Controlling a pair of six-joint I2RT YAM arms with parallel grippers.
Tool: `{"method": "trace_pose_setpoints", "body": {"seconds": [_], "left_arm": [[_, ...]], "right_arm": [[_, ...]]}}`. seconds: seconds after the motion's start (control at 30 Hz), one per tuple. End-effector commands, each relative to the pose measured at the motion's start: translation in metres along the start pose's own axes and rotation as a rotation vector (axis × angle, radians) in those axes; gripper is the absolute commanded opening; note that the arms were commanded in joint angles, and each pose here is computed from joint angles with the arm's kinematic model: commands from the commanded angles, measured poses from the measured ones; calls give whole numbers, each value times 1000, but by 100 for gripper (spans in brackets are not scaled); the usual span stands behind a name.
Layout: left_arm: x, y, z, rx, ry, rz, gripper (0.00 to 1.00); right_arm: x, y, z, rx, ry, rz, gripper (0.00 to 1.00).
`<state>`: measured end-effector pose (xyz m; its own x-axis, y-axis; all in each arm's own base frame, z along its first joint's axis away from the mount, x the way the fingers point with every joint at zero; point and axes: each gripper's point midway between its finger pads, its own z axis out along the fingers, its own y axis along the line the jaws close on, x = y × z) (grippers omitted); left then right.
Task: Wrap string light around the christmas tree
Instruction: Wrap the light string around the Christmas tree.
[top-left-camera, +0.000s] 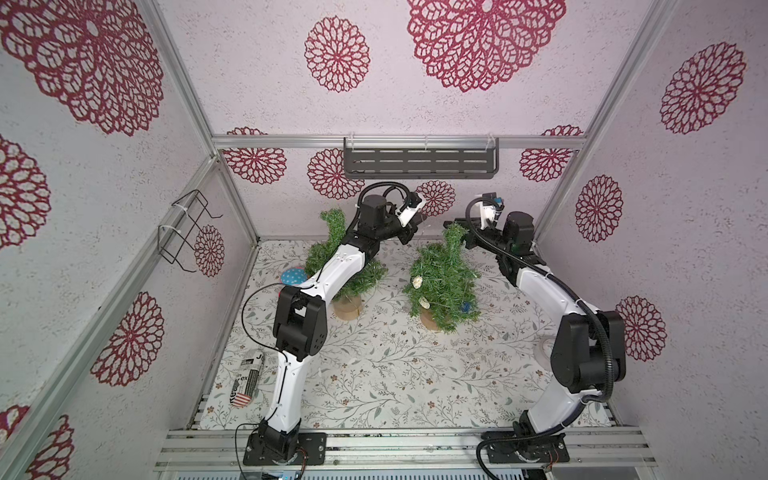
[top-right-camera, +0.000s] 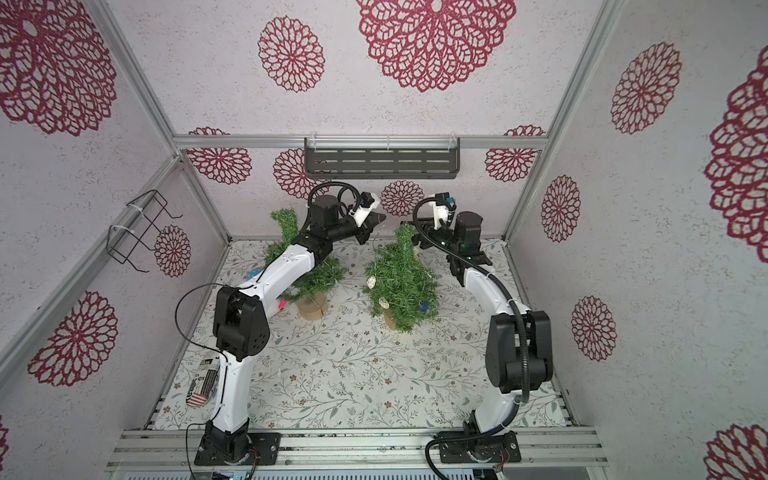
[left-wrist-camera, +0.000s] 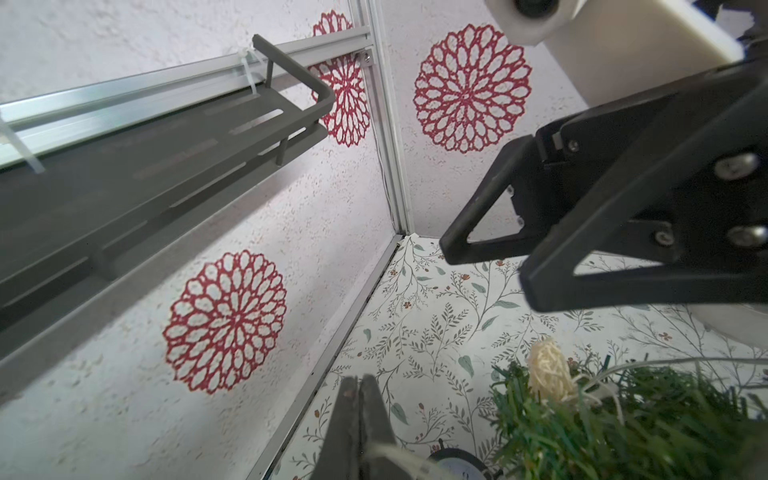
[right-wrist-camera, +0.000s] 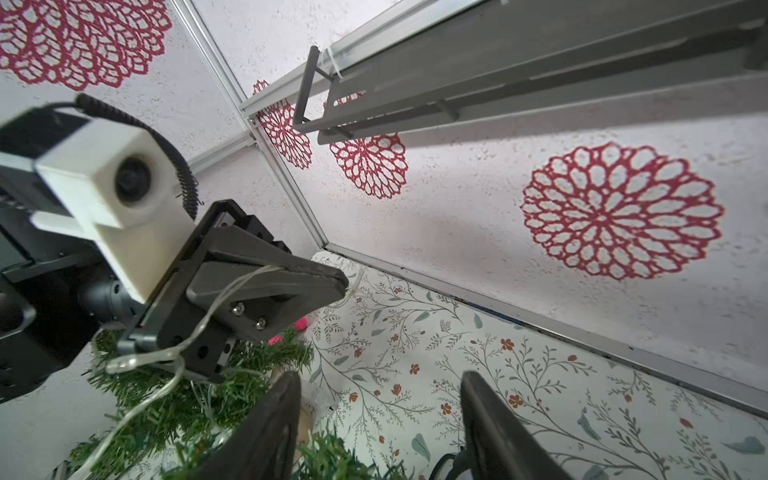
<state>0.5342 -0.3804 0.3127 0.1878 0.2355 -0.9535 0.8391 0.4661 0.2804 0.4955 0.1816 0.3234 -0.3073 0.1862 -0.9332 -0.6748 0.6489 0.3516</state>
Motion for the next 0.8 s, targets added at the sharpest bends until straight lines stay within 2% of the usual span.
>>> {"method": "trace_pose_setpoints", "body": {"seconds": [0.0, 0.2, 0.3, 0.47, 0.77], "left_arm": [[-30, -14, -1, 34, -64, 58, 1], [-24, -21, 16, 77, -45, 23, 1], [-18, -22, 21, 90, -29, -3, 3], [-13, -23, 23, 121, 2, -20, 8], [3, -26, 23, 208, -7, -66, 15]], "right_arm": [[-28, 16, -14, 0, -88, -151, 61], [-25, 28, -25, -19, -270, -512, 58], [-27, 39, -24, -59, -353, -612, 56], [-24, 61, -17, -169, -460, -652, 56], [-9, 75, -2, -247, -453, -686, 56]]}}
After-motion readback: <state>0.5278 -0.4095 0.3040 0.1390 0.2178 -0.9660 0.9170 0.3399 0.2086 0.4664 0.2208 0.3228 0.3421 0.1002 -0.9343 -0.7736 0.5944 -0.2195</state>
